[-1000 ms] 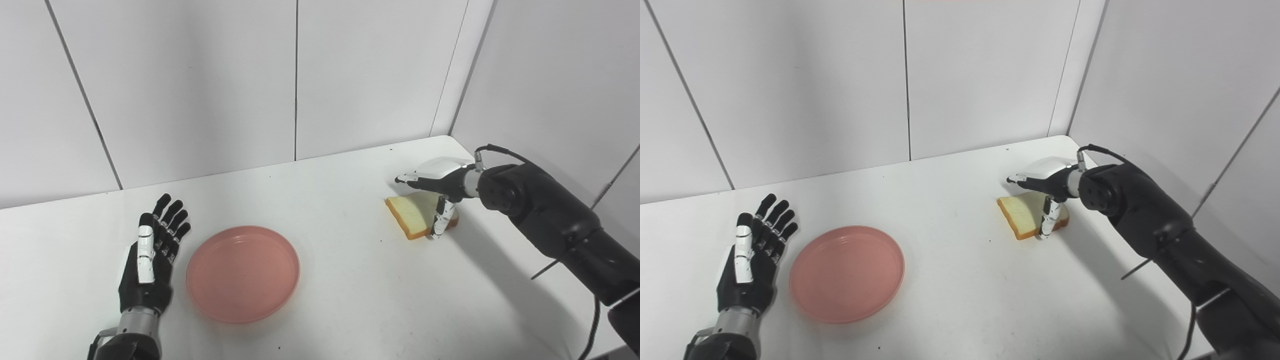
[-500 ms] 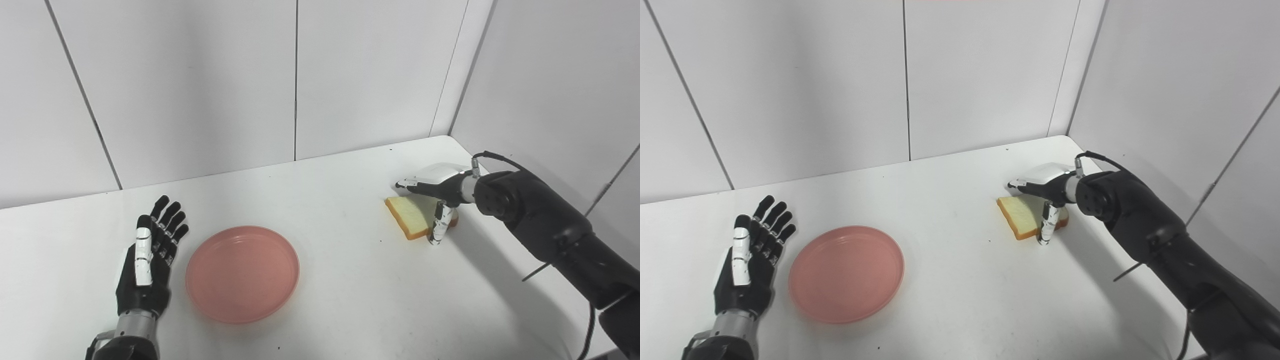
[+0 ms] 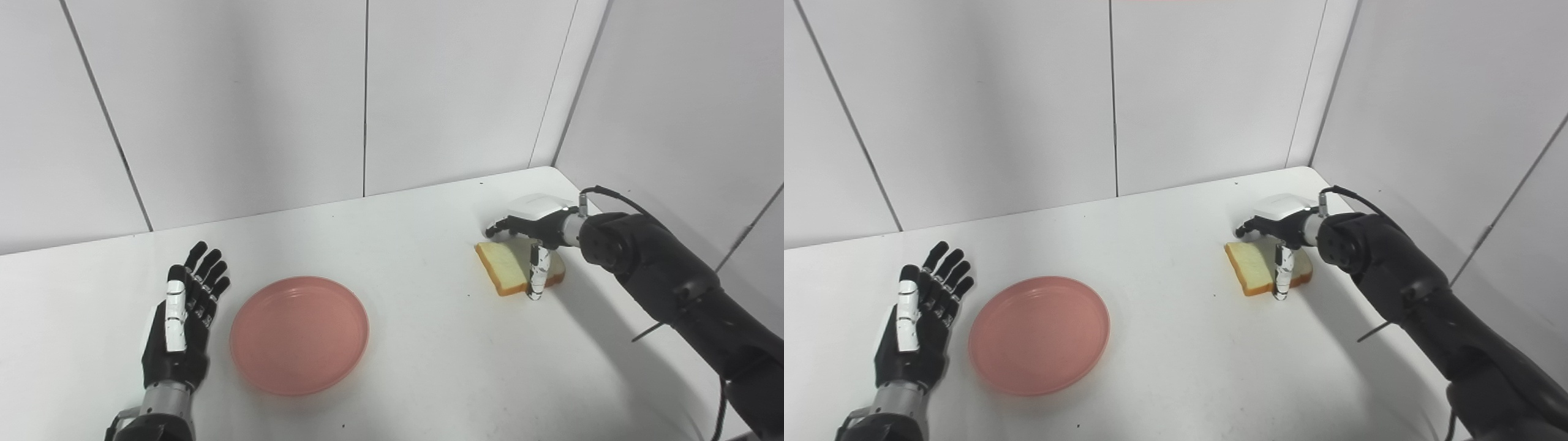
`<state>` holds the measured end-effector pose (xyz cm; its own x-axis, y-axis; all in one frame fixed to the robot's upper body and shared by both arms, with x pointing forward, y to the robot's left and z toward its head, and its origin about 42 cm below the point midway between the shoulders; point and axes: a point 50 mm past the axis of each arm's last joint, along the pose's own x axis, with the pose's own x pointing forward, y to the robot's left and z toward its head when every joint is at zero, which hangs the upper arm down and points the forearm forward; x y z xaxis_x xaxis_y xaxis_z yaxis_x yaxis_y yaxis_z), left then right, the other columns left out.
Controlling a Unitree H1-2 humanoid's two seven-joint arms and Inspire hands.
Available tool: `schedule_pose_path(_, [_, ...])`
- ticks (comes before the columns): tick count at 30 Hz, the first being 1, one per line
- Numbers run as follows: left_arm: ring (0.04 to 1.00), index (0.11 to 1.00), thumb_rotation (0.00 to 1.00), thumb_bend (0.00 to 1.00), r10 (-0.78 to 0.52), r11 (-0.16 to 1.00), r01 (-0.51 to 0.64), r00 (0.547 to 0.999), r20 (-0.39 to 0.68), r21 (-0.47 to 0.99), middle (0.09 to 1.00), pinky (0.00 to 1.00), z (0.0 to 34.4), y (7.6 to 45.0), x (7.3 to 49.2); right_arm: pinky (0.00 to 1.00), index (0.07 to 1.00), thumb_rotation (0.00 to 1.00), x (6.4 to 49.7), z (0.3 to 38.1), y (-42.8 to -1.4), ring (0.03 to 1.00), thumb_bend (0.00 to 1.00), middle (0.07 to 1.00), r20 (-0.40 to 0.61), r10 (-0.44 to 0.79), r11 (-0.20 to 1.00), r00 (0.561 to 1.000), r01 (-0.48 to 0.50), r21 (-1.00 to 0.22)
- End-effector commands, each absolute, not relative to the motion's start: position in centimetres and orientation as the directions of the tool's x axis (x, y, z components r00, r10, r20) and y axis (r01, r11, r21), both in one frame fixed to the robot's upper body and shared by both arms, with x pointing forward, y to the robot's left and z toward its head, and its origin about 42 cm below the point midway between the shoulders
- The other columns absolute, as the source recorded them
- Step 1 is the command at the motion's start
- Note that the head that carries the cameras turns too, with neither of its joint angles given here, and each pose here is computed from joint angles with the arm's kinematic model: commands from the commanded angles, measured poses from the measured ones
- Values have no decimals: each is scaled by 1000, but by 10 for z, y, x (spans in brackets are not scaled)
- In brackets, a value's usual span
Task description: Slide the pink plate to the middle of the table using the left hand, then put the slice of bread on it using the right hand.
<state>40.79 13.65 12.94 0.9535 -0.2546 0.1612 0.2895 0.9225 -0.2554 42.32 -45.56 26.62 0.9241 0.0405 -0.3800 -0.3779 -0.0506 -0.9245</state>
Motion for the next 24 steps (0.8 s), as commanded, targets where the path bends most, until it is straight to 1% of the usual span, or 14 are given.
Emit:
schedule_pose_path(1, [924,895,947,681,-254,920,297,949,189,-256,914,919,135,137,408,445,596,0,427,281,-458,508,610,537,-303,73,-29,950,-302,-953])
schedule_pose_path(2, [925,895,947,682,-254,920,297,949,188,-256,915,921,135,137,408,409,549,0,428,281,-459,473,552,482,-296,76,-24,952,-295,-955])
schedule_pose_path(3, [925,895,947,682,-254,920,297,949,187,-256,915,921,135,137,408,406,544,0,427,281,-459,469,546,477,-278,80,-20,957,-277,-961])
schedule_pose_path(4, [924,895,947,684,-254,920,297,949,186,-257,914,926,135,137,408,355,531,0,427,281,-459,424,534,453,-266,83,-21,960,-265,-964])
schedule_pose_path(6, [924,894,944,685,-254,920,296,950,184,-259,912,931,135,137,409,320,524,0,427,283,-458,396,523,438,-254,80,-28,964,-252,-967])
schedule_pose_path(10, [924,894,941,686,-252,920,294,950,183,-259,912,928,135,137,409,345,520,0,429,286,-457,416,522,451,-252,72,-33,965,-250,-968])
schedule_pose_path(15, [930,898,945,684,-255,919,298,949,186,-258,917,930,135,136,409,344,523,0,430,292,-457,414,522,445,-236,83,-19,968,-235,-972])
schedule_pose_path(18, [931,899,947,684,-255,919,298,949,187,-258,917,931,135,135,409,361,518,0,430,296,-456,429,523,453,-234,83,-8,969,-234,-972])
schedule_pose_path(20, [928,898,946,686,-254,920,296,949,186,-257,915,931,135,135,409,370,508,0,430,301,-455,439,525,466,-221,89,2,971,-222,-975])
schedule_pose_path(22, [927,898,949,686,-254,920,297,949,187,-254,915,930,136,134,409,356,511,0,430,307,-453,427,525,458,-209,105,8,972,-211,-977])
schedule_pose_path(24, [928,898,954,685,-255,921,297,949,187,-251,916,933,136,133,409,371,513,0,430,316,-448,434,525,458,-191,123,12,974,-194,-981])
